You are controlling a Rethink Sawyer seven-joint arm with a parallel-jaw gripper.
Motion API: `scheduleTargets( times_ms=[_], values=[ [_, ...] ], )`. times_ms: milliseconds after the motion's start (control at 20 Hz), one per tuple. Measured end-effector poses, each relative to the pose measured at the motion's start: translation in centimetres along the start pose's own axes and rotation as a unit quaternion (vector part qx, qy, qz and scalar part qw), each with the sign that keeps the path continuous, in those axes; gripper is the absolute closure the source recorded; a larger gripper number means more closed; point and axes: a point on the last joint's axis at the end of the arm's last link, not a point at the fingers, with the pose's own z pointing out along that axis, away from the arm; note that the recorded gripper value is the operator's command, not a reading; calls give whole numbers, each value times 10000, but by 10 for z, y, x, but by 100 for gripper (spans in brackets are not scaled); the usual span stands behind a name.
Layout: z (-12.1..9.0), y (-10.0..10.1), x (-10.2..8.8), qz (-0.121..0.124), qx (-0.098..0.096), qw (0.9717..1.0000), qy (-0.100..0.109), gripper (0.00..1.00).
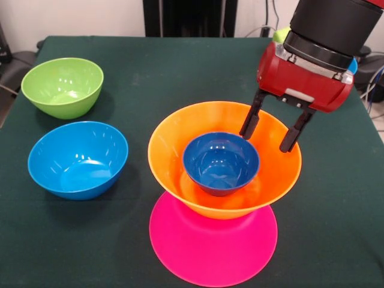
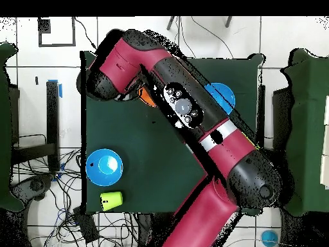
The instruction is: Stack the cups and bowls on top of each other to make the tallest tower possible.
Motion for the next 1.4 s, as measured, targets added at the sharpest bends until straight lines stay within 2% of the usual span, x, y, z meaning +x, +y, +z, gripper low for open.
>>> scheduleTargets(
  times_ms=[500,650,700,800,850,950,1000,1250,1350,1400],
  values=[
    [-2,0,1,1,-47,10000,17,0],
    [-10,-1,6,43,-224,9996,136,0],
    [-18,-4,12,84,-412,9987,291,0],
    [-24,-9,18,116,-578,9973,426,0],
    [-32,-20,27,157,-783,9950,603,0],
    [-37,-31,33,189,-924,9930,717,0],
    [-41,-46,40,232,-1055,9908,816,0],
    [-42,-84,50,355,-1225,9877,906,0],
    [-39,-113,56,471,-1281,9863,928,0],
    [-38,-118,57,492,-1288,9861,932,0]
  ],
)
